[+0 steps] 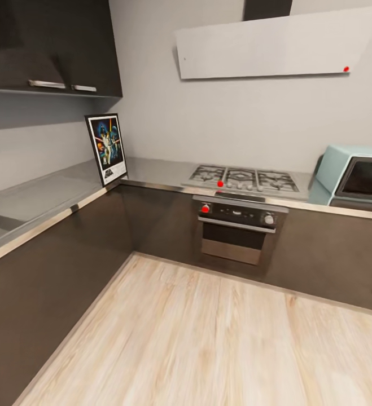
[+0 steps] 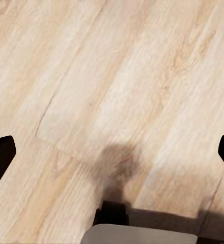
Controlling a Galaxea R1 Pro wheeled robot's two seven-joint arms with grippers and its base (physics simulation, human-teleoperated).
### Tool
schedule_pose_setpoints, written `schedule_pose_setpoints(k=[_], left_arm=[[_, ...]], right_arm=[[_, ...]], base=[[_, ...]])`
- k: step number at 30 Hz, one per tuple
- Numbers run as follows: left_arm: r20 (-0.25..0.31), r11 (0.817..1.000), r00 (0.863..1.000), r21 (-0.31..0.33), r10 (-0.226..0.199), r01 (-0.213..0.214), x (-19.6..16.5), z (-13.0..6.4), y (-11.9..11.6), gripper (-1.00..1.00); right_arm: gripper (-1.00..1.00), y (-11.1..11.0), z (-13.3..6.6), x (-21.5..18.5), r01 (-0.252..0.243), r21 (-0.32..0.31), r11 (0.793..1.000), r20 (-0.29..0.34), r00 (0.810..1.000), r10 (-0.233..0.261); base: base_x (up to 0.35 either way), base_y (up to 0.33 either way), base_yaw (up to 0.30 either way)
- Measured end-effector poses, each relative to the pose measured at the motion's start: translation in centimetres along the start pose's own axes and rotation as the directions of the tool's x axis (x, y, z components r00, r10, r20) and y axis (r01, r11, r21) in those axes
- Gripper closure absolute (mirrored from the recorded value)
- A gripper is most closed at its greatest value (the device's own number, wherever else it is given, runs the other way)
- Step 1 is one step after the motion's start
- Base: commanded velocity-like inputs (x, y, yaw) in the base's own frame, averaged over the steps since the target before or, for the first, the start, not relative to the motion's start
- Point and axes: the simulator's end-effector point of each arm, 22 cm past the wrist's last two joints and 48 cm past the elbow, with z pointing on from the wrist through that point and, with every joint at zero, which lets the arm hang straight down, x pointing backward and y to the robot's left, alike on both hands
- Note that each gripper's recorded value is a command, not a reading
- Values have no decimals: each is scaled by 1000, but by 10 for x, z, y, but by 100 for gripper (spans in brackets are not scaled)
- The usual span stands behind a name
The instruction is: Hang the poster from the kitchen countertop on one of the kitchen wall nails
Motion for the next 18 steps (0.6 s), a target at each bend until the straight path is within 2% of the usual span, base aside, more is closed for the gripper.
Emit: schedule_pose_setpoints(k=[10,18], left_arm=[[-1,1000,1000,0,0,0,0,0,0,-100],[-3,1000,1000,-2,0,0,1,0,1,-100]], right_arm=[[-100,1,0,2,22,-9,1000,-4,1000,-22],[-100,2,0,2,13,-5,1000,-3,1000,-13]], base=[[327,-98,14],[326,-102,211]])
